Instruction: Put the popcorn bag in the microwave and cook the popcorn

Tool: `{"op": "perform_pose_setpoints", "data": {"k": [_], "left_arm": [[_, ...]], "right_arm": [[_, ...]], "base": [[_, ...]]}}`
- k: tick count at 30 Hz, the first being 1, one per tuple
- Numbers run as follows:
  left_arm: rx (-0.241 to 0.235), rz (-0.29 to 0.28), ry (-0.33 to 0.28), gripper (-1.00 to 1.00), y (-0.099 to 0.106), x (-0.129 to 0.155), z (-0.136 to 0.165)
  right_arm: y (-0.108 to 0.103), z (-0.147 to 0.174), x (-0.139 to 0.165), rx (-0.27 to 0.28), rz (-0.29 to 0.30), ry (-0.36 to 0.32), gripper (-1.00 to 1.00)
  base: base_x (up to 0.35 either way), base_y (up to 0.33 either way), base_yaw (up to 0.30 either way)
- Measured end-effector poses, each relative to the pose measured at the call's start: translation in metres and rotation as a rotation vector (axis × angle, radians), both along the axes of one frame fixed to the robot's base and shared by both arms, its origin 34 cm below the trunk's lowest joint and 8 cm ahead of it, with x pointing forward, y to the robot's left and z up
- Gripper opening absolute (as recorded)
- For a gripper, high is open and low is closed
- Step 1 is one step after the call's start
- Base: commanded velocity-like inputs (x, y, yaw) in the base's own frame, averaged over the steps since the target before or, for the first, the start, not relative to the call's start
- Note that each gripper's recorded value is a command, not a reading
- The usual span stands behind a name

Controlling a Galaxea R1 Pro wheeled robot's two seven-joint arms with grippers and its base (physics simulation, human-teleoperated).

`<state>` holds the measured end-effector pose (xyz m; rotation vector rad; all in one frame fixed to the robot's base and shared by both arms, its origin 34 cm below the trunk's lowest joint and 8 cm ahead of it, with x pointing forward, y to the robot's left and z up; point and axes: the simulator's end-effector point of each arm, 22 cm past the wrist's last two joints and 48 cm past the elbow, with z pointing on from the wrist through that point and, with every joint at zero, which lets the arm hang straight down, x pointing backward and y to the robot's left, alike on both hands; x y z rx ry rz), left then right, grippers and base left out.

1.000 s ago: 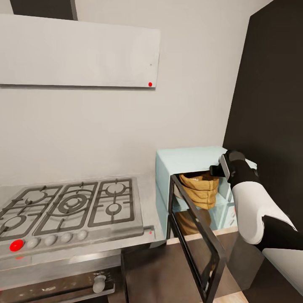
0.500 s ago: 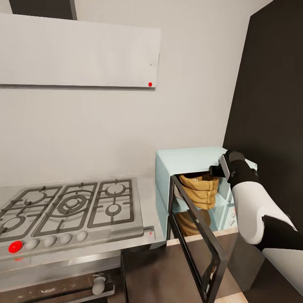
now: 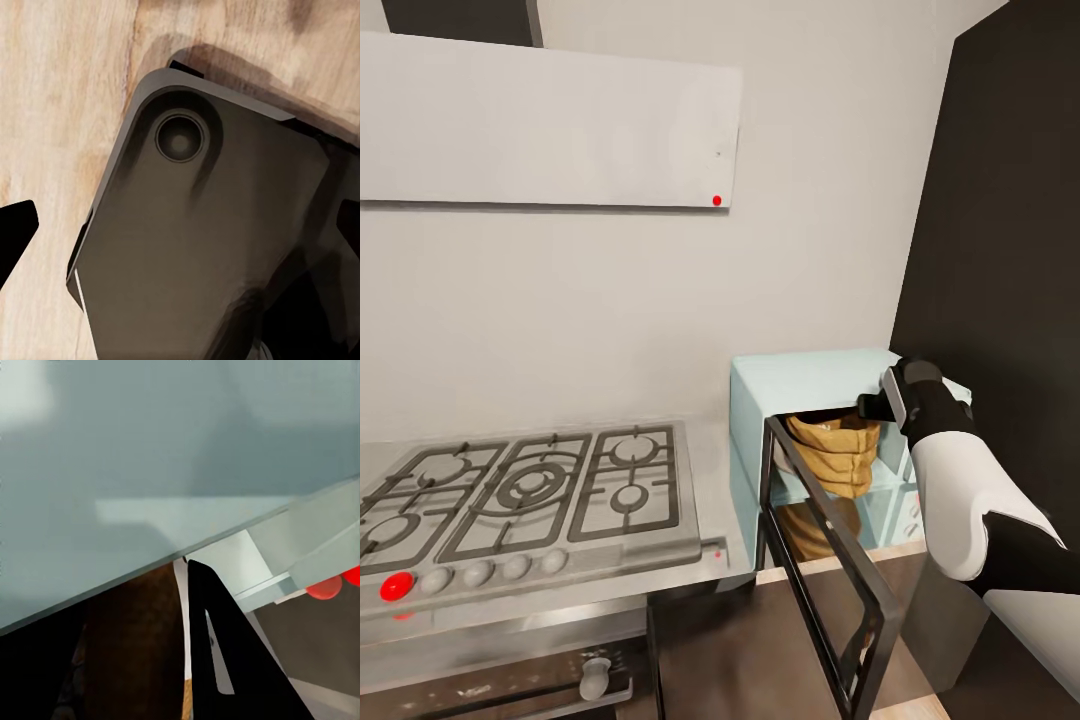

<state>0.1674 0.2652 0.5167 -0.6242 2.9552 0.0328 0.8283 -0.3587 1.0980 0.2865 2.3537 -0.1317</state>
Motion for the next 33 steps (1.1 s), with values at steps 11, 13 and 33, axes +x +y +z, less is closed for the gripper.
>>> {"op": "perform_pose_setpoints", "data": {"k": [11,13,33], "left_arm": [[0.000,0.000,0.000,1.00,0.000,0.000,0.000],[0.000,0.000,0.000,1.00,0.000,0.000,0.000],[0.001,0.000,0.003,1.00,0.000,0.000,0.000]], "right_arm": [[0.006,-0.031,-0.007,-0.017,0.020,0.085,1.00],[0.006,-0.031,-0.007,-0.017,0.020,0.085,1.00],[-0.017,-0.004,-0.001,0.090,0.068,-0.009,1.00]], "base": [[0.000,0.000,0.000],[0.000,0.000,0.000],[0.000,0.000,0.000]]}}
